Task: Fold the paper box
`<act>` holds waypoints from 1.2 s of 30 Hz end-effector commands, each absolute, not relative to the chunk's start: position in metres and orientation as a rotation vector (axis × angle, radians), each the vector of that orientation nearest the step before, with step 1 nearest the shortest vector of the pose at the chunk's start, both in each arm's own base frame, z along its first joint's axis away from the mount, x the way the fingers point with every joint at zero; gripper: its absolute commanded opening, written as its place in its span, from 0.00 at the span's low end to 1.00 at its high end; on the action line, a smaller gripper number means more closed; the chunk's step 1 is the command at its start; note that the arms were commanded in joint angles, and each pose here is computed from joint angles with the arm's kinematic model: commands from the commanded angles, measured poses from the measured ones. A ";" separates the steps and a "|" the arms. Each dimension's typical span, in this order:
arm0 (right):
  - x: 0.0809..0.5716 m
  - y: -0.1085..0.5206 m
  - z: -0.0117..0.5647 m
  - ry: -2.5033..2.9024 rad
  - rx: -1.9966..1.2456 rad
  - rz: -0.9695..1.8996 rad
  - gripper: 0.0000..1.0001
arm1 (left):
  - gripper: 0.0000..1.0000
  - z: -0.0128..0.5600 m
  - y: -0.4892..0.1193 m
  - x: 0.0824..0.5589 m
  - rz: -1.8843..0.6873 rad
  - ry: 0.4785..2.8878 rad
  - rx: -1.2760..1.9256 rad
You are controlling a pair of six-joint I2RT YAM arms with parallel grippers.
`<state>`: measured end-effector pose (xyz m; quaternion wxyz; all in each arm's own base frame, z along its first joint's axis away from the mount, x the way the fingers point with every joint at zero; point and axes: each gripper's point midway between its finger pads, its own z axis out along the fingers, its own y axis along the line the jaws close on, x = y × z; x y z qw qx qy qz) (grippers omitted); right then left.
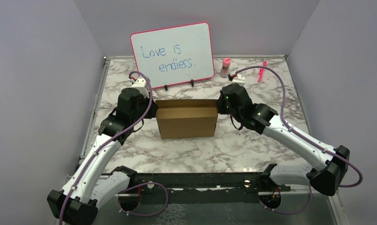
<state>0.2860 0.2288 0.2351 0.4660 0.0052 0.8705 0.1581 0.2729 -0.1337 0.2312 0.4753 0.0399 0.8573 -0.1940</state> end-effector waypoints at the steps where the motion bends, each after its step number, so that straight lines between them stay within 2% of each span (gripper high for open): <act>1: 0.271 0.235 0.211 2.215 -0.043 0.397 0.07 | 0.11 0.251 -0.135 0.274 -0.464 2.045 0.134; 10: 0.270 0.233 0.210 2.216 -0.037 0.396 0.07 | 0.10 0.253 -0.137 0.272 -0.487 2.044 0.126; 22: 0.267 0.234 0.206 2.201 -0.034 0.411 0.07 | 0.10 0.219 -0.144 0.258 -0.560 2.113 0.066; 36: 0.254 0.233 0.170 2.169 -0.075 0.459 0.09 | 0.12 0.181 -0.141 0.242 -0.577 2.117 0.006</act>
